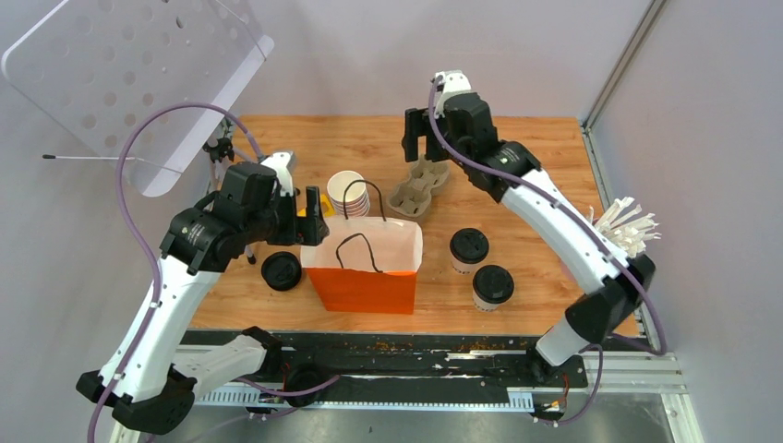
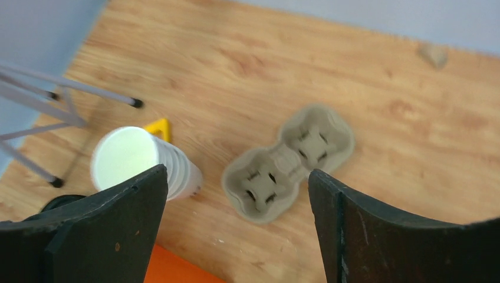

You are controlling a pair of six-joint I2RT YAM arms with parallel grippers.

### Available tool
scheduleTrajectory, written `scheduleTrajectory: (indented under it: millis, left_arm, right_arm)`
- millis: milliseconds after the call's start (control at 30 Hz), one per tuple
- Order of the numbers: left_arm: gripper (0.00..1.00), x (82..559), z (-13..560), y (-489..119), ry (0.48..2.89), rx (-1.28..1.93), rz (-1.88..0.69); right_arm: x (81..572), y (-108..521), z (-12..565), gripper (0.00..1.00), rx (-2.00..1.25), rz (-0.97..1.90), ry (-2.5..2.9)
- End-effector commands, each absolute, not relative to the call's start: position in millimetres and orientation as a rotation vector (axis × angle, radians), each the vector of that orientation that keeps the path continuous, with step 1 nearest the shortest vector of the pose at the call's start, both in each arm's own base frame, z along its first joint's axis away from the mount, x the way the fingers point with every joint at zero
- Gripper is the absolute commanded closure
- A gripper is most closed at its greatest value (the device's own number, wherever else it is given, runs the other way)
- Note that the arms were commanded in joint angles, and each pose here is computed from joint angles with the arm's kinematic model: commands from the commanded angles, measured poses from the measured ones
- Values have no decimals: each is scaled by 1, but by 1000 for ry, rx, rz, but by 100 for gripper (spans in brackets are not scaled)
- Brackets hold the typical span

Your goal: Pack the takeout coffee

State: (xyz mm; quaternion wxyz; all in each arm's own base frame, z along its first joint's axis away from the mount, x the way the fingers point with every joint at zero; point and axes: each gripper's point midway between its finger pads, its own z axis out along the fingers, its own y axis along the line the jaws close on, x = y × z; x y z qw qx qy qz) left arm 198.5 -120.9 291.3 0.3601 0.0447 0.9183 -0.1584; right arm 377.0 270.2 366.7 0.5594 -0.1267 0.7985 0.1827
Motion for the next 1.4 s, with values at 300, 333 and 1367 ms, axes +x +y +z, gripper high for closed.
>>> scheduleTrajectory:
  millis: [300, 333, 1367]
  left_arm:
    - [1, 194, 301, -121, 2330, 137, -433]
    - [1, 194, 300, -121, 2337, 139, -432]
    - [8, 193, 302, -134, 2348, 225, -492]
  right_arm:
    - [436, 279, 235, 31, 70, 354, 2229]
    - [441, 279, 229, 33, 94, 339, 2231]
    - [474, 256, 121, 48, 456, 15, 2313]
